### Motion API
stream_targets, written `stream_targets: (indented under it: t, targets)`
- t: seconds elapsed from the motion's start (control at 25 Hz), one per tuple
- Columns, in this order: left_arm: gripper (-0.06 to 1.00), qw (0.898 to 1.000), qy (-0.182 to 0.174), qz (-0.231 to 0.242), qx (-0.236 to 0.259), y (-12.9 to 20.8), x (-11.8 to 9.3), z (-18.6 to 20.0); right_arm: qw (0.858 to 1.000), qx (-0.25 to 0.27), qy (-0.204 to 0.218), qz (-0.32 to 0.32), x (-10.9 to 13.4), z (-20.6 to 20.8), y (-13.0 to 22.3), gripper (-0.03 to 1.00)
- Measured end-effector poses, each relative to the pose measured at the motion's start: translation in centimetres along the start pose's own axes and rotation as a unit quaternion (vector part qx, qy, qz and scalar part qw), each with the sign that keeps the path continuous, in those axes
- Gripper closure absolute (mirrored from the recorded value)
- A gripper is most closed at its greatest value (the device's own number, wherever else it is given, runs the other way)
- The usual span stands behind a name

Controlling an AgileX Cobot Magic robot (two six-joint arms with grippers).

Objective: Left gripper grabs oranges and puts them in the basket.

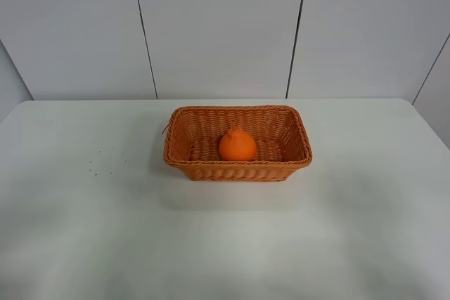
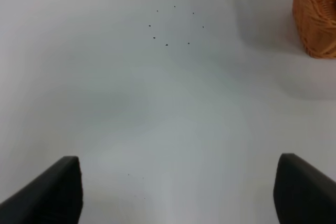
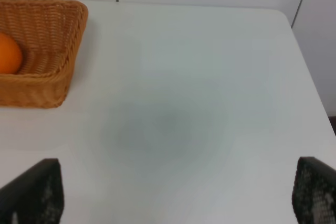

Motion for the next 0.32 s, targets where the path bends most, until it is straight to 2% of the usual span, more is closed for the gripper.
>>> stream_targets:
  t: [0.32]
  targets:
    - [0.1,1.0,0.0,0.001,0.0,0.0,0.0,0.0,1.0,0.0,0.0,0.0,0.0,0.0,0.0,0.27]
Point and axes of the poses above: a point on each arm's last joint axis where the gripper is mounted, z pointing back along that axis away from the gripper, x along the wrist's bending axis when the last joint is at zero, y = z × x, the point moved 6 cm from there along -z, pointing out along that axis toward the gripper, and after that the axes turned 10 degrees about z, right-handed, at the moved point
